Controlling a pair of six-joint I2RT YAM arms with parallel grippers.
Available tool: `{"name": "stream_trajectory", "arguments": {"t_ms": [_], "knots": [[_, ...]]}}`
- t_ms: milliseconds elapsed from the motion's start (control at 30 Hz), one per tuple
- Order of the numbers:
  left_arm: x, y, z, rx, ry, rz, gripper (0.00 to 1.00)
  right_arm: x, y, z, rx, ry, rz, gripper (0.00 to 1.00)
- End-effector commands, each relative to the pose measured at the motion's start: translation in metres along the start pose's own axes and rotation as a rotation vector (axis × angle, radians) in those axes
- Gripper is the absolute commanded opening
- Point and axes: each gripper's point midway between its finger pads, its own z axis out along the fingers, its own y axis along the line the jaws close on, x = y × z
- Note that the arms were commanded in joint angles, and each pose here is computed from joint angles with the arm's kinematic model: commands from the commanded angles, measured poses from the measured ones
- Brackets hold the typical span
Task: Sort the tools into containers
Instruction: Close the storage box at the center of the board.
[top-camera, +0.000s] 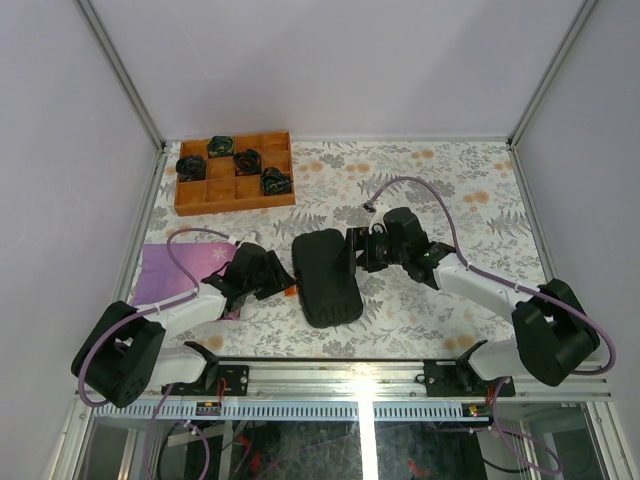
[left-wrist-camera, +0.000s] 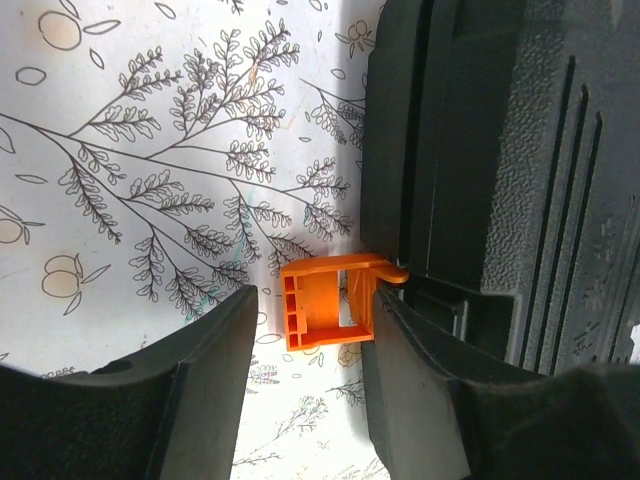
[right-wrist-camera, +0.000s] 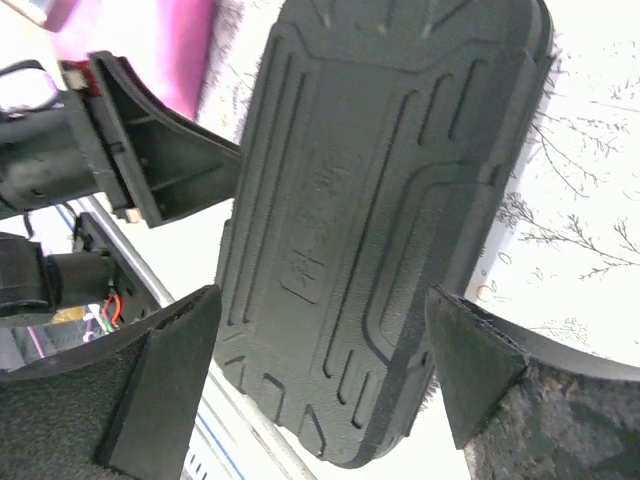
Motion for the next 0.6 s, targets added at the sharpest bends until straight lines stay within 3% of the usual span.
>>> {"name": "stream_trajectory", "arguments": {"t_ms": [0,133,567], "knots": [[0.025,0.017,-0.004,-0.046,0.084,0.009,0.50,0.005,-0.010,0.009,0.020,0.006,-0.021,0.93],[0.023,0.017,-0.006,-0.050,0.078,0.014,0.50,0.010,-0.016,0.016,0.035,0.021,-0.007,1.00],[0.018,0.015,-0.013,-0.042,0.044,0.006,0.54,0.030,-0.036,0.041,0.073,0.118,0.061,1.00]]}}
